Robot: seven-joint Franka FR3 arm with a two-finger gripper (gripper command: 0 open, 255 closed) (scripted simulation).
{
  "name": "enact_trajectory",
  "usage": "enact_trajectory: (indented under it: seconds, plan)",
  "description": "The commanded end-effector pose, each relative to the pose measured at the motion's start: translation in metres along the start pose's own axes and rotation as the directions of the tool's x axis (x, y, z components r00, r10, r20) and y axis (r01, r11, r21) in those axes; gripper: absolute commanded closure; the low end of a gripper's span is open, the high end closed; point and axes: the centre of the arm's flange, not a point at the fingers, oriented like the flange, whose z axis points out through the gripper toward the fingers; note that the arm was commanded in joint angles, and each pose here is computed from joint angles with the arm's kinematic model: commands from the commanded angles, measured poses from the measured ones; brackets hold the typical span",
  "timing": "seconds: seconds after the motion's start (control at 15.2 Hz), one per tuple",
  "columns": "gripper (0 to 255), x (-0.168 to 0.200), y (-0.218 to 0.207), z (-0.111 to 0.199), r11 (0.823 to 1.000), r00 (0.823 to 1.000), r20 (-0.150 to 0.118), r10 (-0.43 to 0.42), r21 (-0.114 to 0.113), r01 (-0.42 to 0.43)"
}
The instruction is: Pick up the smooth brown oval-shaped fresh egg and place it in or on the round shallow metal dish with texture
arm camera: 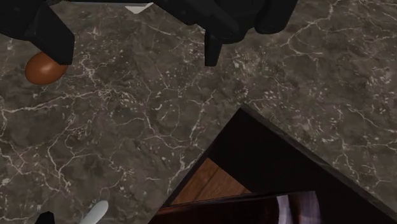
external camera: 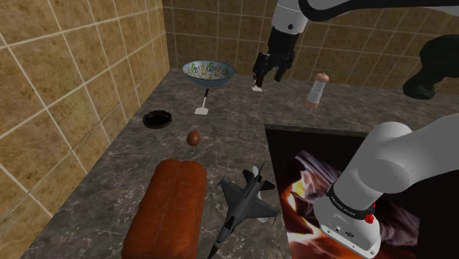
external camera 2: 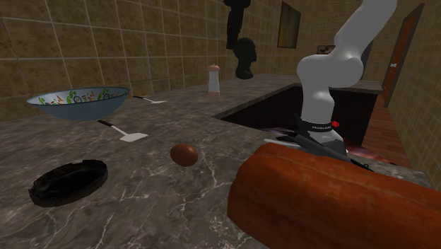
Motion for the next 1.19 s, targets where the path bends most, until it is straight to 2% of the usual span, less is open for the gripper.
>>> enact_trajectory:
  seconds: [0.0, 1.12]
  plan:
    - [0, 0.008, -0.02, 0.016, 1.0, 1.0, 0.003, 0.005, 0.003, -0.005]
    - [0, 0.08, -0.166, 0.17, 0.999, 0.999, 0.035, 0.042, 0.017, -0.042]
